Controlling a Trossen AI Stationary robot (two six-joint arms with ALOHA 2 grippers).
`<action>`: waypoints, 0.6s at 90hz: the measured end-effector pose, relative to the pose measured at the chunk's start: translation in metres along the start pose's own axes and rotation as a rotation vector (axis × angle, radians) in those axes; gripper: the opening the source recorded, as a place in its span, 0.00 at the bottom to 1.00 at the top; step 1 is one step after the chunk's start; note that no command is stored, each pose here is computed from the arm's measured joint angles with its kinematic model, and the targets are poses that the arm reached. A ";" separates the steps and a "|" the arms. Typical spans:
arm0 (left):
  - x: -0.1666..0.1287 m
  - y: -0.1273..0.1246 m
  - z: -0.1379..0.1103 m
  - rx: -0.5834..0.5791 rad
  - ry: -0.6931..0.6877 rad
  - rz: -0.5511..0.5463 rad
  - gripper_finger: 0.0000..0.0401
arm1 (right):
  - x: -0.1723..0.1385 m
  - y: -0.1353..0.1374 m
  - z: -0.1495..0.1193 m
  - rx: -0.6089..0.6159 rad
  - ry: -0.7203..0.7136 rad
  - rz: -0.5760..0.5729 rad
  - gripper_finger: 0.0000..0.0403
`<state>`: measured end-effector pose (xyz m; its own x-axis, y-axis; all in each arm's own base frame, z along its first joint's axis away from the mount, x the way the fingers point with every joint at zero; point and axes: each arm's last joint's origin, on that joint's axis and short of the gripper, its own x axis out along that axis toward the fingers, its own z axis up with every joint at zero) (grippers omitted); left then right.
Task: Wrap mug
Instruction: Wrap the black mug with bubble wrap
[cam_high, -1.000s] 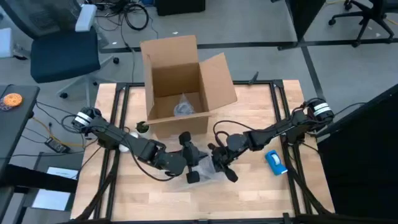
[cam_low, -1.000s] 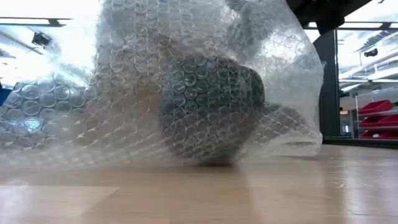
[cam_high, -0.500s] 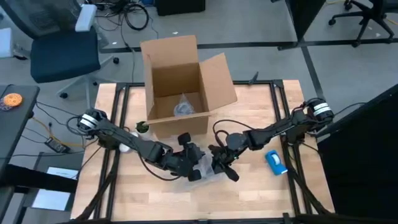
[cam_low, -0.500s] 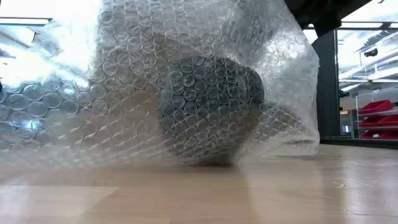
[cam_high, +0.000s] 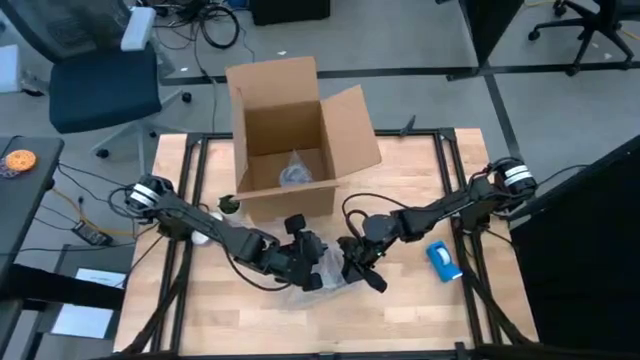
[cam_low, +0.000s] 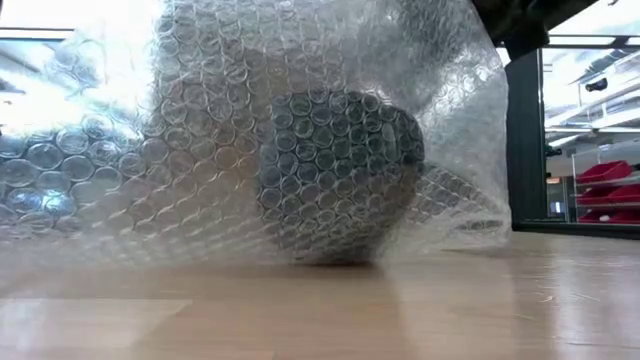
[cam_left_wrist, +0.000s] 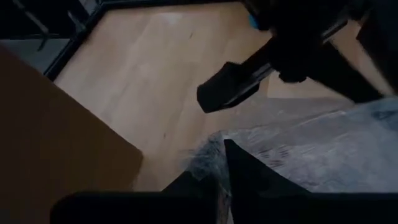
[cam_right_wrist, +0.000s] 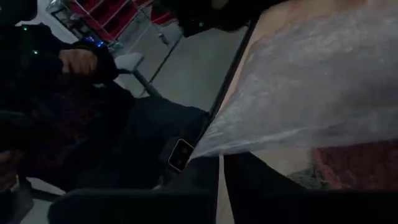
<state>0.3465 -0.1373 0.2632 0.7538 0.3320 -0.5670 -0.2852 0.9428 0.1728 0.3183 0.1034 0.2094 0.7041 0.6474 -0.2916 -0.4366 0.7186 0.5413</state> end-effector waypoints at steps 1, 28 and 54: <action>0.001 -0.001 -0.001 0.001 0.002 0.001 0.00 | 0.000 0.000 0.000 0.000 0.001 0.000 0.00; 0.013 -0.008 -0.011 0.032 0.047 -0.003 0.00 | 0.004 0.006 -0.009 0.018 0.050 -0.014 0.00; 0.014 -0.007 -0.013 0.049 0.061 0.012 0.00 | 0.004 0.002 -0.017 0.071 0.112 -0.106 0.00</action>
<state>0.3517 -0.1394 0.2438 0.7123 0.3425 -0.6126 -0.2638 0.9395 0.2186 0.3101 0.1118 0.1957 0.6757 0.5960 -0.4338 -0.3199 0.7673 0.5558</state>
